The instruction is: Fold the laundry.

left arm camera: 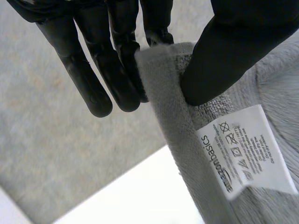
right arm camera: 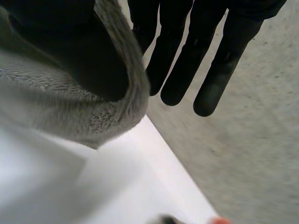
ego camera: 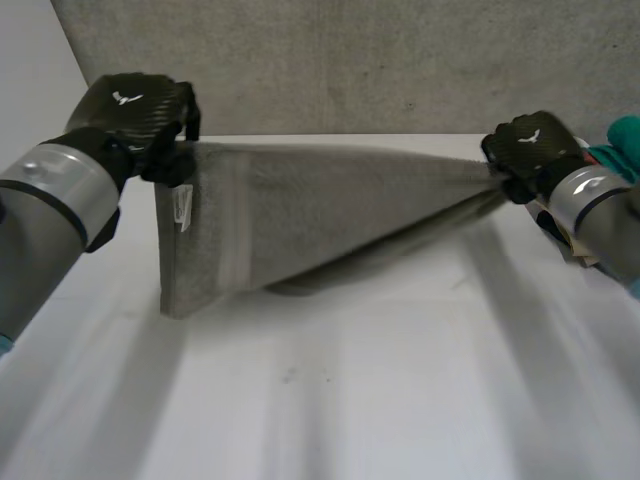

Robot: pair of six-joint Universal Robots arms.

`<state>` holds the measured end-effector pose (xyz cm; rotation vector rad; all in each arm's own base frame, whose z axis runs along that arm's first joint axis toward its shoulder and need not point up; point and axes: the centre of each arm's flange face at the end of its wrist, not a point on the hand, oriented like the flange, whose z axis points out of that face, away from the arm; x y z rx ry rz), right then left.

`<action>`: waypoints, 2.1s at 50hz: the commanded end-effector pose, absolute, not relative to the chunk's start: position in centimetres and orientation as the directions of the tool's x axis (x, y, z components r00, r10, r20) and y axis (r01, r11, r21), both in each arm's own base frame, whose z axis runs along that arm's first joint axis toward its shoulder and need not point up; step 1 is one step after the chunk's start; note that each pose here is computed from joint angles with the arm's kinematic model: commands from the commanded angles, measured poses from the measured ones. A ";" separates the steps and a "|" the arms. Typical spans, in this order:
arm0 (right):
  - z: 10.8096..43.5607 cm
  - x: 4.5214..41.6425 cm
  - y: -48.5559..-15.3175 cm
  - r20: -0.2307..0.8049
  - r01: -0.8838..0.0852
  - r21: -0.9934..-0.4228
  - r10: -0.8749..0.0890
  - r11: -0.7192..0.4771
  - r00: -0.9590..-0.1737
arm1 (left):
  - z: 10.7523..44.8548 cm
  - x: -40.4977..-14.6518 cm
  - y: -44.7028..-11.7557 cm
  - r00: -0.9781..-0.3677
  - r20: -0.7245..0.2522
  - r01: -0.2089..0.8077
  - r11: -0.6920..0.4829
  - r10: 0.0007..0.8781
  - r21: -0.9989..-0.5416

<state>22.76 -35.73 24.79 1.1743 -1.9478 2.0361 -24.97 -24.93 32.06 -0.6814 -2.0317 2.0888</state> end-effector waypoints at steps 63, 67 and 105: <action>20.2 23.4 -33.3 0.212 -0.430 -0.886 -0.676 0.172 -0.706 | 24.7 -23.9 -29.8 -0.907 -0.363 0.294 -0.297 0.212 -0.909; 23.2 21.7 -33.1 0.229 -0.437 -0.887 -0.679 0.150 -0.697 | 25.1 -23.7 -29.0 -0.914 -0.334 0.268 -0.275 0.231 -0.923; 12.5 29.4 -38.1 0.624 -0.711 -0.647 -0.727 -0.275 -0.287 | 24.7 -23.1 -27.7 -0.919 -0.310 0.252 -0.242 0.242 -0.937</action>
